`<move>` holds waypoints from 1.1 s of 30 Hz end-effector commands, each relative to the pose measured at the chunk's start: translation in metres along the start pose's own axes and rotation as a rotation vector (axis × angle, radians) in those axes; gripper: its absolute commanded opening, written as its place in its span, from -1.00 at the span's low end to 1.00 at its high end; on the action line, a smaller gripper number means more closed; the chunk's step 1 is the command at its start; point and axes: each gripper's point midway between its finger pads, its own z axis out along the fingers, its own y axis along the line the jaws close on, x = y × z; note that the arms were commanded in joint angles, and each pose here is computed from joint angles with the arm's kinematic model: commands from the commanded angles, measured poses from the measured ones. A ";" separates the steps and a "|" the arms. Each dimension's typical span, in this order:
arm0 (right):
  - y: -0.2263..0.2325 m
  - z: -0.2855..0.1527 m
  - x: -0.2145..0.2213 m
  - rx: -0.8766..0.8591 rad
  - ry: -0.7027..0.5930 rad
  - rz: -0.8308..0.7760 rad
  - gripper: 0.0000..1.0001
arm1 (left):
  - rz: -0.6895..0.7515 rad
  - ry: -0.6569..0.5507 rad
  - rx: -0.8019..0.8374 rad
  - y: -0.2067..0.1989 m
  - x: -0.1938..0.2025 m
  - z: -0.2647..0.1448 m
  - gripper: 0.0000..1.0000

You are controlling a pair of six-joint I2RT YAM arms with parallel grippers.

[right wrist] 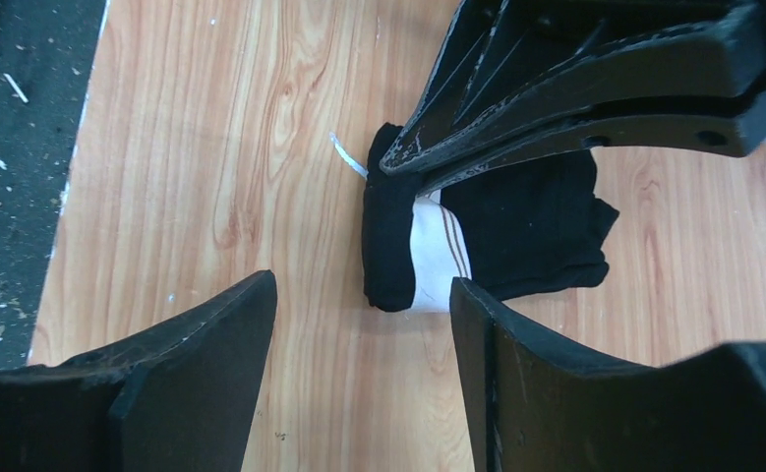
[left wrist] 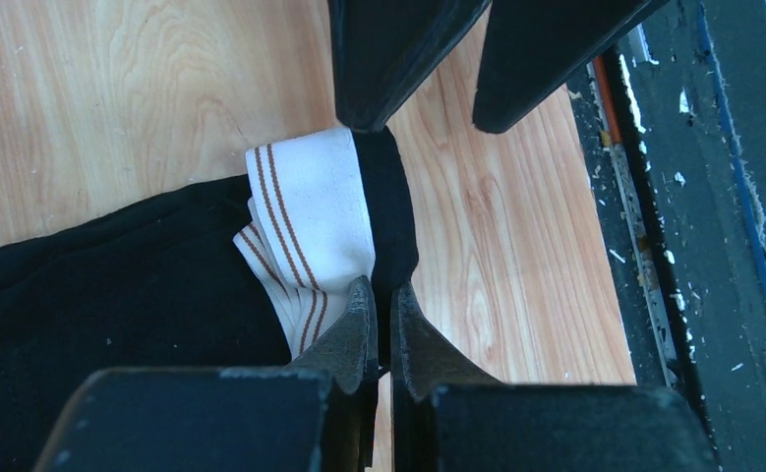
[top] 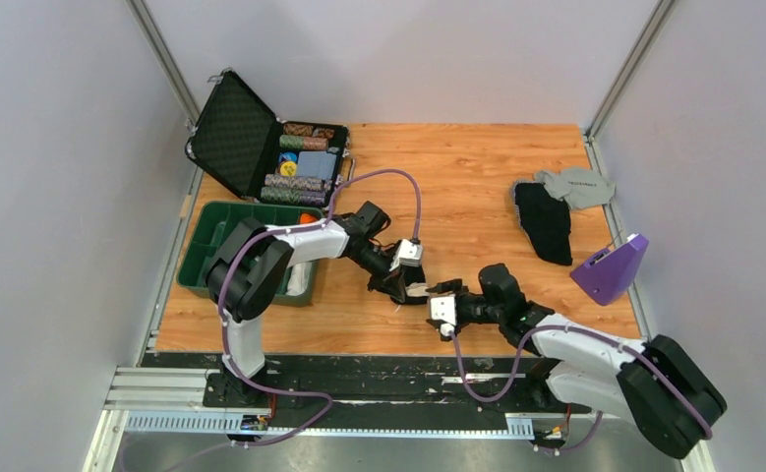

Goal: Roll the underwear
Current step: Roll the underwear to the center of the board.

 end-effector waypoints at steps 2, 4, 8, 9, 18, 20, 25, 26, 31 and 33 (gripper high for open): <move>-0.032 0.015 -0.017 0.044 -0.058 -0.103 0.24 | -0.122 -0.003 0.044 -0.007 0.010 -0.001 -1.00; -0.035 0.020 -0.013 0.045 -0.050 -0.105 0.21 | -0.115 -0.011 0.042 -0.006 0.011 -0.003 -1.00; -0.042 0.029 -0.006 0.056 -0.038 -0.125 0.18 | -0.121 -0.024 0.045 -0.004 0.011 -0.003 -1.00; -0.042 0.031 -0.004 0.047 -0.035 -0.122 0.15 | -0.124 -0.034 0.049 -0.004 0.009 -0.003 -1.00; -0.032 0.044 0.013 -0.052 0.012 -0.128 -0.24 | -0.210 -0.081 0.059 -0.002 0.016 -0.003 -1.00; -0.029 0.046 0.017 -0.070 0.022 -0.120 -0.26 | -0.215 -0.087 0.053 -0.001 0.017 -0.005 -1.00; -0.029 0.054 0.029 -0.086 0.051 -0.121 -0.20 | -0.219 -0.097 0.039 0.003 0.019 -0.011 -1.00; -0.032 0.056 0.032 -0.079 0.058 -0.123 -0.19 | -0.223 -0.098 0.039 0.003 0.020 -0.012 -1.00; -0.044 0.062 0.042 -0.111 0.118 -0.063 -0.87 | -0.272 -0.103 0.030 0.000 0.019 -0.017 -1.00; -0.049 0.054 0.038 -0.142 0.111 -0.018 -0.99 | -0.327 -0.114 0.015 -0.003 0.016 -0.021 -1.00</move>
